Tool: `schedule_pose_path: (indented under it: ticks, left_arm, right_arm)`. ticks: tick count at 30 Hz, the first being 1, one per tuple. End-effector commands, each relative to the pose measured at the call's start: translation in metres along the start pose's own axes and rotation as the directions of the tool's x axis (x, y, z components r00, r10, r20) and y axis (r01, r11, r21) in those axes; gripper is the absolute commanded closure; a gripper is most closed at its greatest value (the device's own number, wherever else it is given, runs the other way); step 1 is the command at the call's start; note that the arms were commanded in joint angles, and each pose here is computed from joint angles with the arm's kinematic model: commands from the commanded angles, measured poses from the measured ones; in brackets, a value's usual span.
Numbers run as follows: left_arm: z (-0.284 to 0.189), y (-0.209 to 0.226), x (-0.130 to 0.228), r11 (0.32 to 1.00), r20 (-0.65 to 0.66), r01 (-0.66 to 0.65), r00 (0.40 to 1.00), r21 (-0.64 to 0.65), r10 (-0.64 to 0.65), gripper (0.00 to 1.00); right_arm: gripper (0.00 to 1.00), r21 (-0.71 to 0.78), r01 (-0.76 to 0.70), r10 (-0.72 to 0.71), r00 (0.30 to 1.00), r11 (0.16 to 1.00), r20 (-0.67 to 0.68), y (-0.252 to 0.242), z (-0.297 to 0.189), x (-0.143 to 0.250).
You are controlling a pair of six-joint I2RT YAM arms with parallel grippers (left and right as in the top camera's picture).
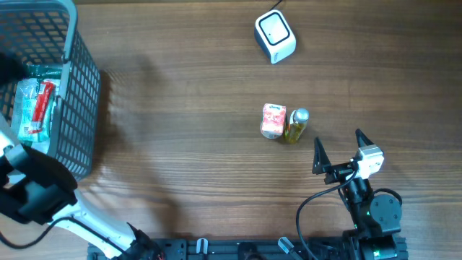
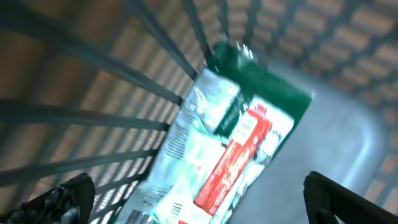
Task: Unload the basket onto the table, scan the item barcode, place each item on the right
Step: 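Move the left gripper into the basket and grasp the 3M gloves package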
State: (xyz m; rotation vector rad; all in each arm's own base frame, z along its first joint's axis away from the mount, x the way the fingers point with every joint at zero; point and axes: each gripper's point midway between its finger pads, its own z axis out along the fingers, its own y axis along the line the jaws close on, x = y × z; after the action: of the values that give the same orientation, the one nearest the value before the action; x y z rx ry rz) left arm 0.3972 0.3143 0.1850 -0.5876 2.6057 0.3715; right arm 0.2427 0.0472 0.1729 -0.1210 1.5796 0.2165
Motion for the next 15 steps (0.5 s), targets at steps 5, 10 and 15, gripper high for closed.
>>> schedule_pose_path:
  ticks: [5,10,15]
  left_arm:
    - [0.062,-0.023,0.076,0.946,-0.187,-0.294,0.930,0.134,0.316,0.00]
    - [0.078,-0.016,0.093,0.930,-0.226,-0.355,0.902,0.096,0.368,0.00]
    - [0.085,-0.016,0.093,0.931,-0.214,-0.356,0.906,0.081,0.365,0.00]
  right_arm:
    - [0.00,0.003,0.009,-0.009,1.000,1.000,0.006,-0.001,0.000,-0.001]
    - [0.00,0.003,0.009,-0.009,1.000,1.000,0.006,-0.001,0.000,-0.001]
    - [0.00,0.003,0.009,-0.009,1.000,1.000,0.006,-0.001,0.000,-0.001]
